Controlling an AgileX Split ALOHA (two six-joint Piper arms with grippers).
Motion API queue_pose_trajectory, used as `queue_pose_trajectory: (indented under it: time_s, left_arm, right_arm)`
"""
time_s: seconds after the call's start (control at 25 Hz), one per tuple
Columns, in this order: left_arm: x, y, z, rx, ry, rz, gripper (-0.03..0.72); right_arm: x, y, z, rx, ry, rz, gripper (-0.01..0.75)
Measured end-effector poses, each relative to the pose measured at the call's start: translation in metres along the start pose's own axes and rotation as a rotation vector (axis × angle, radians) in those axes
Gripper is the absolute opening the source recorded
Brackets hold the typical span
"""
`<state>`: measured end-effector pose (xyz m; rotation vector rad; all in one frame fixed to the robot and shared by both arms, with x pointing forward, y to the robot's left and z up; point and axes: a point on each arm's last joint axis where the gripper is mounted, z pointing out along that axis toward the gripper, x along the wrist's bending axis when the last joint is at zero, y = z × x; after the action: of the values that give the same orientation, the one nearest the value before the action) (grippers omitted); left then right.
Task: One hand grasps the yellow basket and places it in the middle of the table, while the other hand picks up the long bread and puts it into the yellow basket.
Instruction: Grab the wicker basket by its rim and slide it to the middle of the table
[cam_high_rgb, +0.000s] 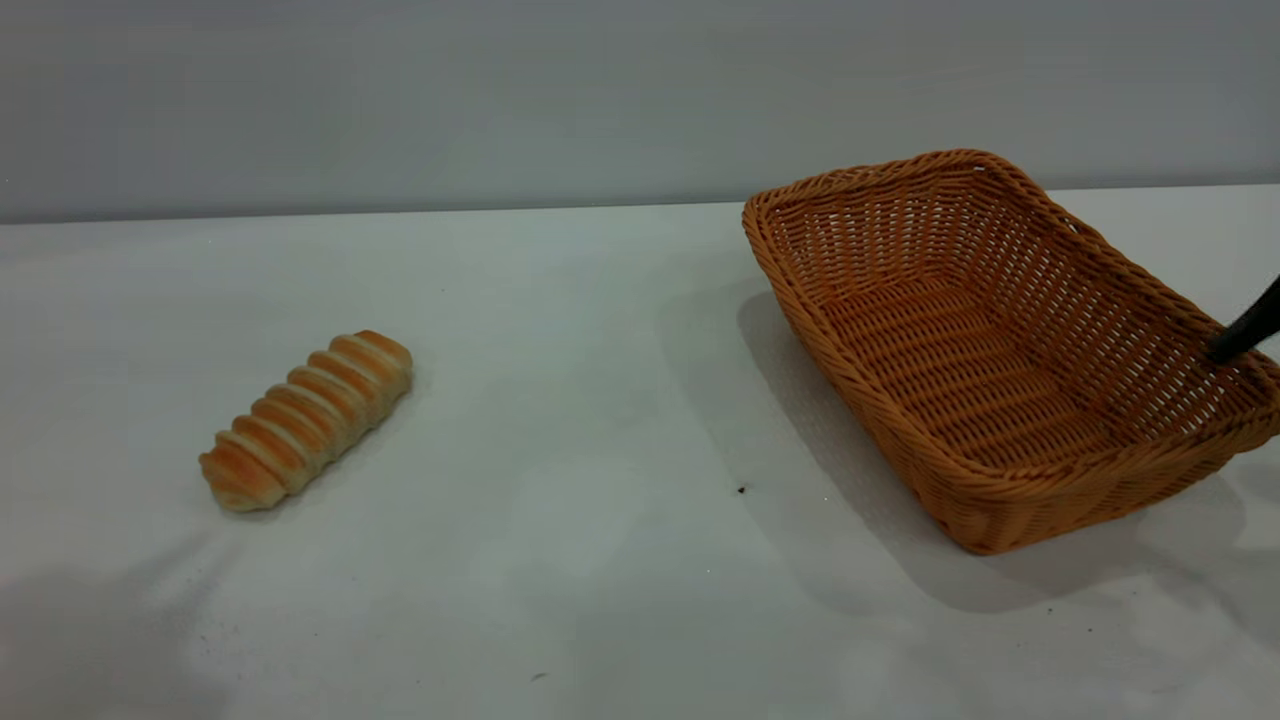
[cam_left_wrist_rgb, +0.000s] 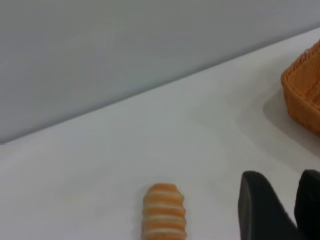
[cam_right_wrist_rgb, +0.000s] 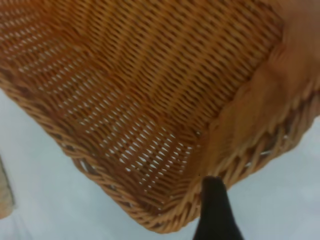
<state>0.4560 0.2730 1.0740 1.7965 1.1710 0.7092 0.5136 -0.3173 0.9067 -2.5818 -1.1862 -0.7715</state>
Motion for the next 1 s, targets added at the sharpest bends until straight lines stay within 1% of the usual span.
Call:
queue_pose_trajectory:
  time_s: [0.2, 0.48, 0.76, 1.0]
  left_arm:
    - [0.003, 0.009, 0.000, -0.023, 0.011, 0.018, 0.237]
    - [0.007, 0.007, 0.013, 0.005, 0.005, 0.008, 0.237]
    - [0.009, 0.009, 0.016, -0.004, 0.010, 0.016, 0.237]
    - [0.009, 0.009, 0.016, -0.004, 0.011, 0.016, 0.237]
  right_arm:
    - [-0.002, 0.001, 0.004, -0.004, -0.009, 0.010, 0.566]
    - [-0.010, 0.002, 0.019, 0.029, -0.011, 0.024, 0.566]
    - [-0.008, 0.001, 0.035, 0.022, 0.001, 0.042, 0.566]
    - [-0.016, 0.000, 0.050, 0.046, -0.003, 0.069, 0.566]
